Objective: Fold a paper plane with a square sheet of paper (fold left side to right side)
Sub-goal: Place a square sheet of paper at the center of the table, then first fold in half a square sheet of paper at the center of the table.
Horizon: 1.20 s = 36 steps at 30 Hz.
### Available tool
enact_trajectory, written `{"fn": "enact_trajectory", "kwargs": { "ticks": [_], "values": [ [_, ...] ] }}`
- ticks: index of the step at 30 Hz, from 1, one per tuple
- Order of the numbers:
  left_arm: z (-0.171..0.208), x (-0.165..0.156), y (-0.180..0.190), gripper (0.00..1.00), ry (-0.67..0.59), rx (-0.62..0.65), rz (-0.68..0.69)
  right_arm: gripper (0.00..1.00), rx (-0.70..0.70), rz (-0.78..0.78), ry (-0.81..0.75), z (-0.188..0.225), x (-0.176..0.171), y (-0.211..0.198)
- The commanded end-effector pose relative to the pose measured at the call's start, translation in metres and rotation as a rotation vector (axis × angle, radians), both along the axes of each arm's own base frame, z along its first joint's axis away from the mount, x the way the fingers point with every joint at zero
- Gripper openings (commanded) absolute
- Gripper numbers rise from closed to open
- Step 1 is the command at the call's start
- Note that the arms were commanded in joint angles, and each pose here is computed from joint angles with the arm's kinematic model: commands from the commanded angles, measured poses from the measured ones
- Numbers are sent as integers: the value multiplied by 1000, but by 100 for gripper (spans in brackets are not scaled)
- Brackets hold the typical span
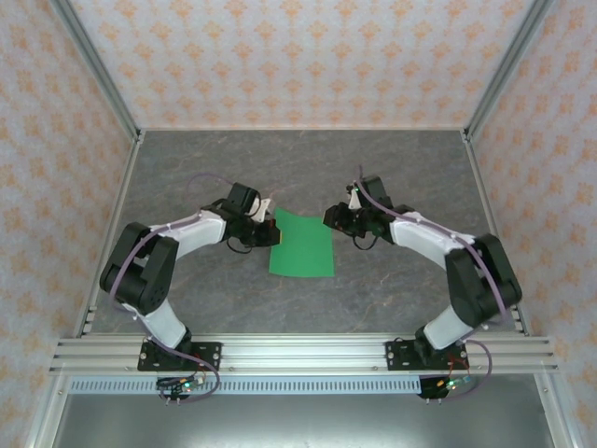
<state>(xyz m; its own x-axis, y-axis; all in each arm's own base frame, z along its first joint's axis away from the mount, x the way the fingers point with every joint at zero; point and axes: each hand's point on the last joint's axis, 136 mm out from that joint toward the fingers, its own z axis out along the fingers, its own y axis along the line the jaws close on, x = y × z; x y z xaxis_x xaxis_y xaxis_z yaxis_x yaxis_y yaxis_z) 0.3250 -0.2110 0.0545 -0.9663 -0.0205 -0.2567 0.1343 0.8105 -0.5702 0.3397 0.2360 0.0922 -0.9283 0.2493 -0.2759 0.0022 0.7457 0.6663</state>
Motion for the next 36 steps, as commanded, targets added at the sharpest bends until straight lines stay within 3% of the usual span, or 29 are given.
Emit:
{"fn": "enact_trajectory", "kwargs": {
  "ticks": [1, 13, 21, 26, 29, 36],
  "values": [
    [13, 8, 4, 0, -43, 52, -28, 28, 133, -31, -2, -1, 18, 19],
    [20, 15, -3, 0, -32, 16, -16, 23, -20, -48, 177, -84, 7, 6],
    [53, 25, -37, 37, -49, -220, 7, 23, -82, -53, 248, -109, -12, -6],
    [71, 30, -63, 55, -52, -336, -1, 23, -63, -65, 250, -110, -14, -6],
    [72, 28, -79, 61, -40, -344, -35, 24, -26, -75, 241, -106, -11, -2],
    [55, 31, -90, 65, -5, -338, -31, 30, 57, -106, 153, -72, 8, 3]
  ]
}}
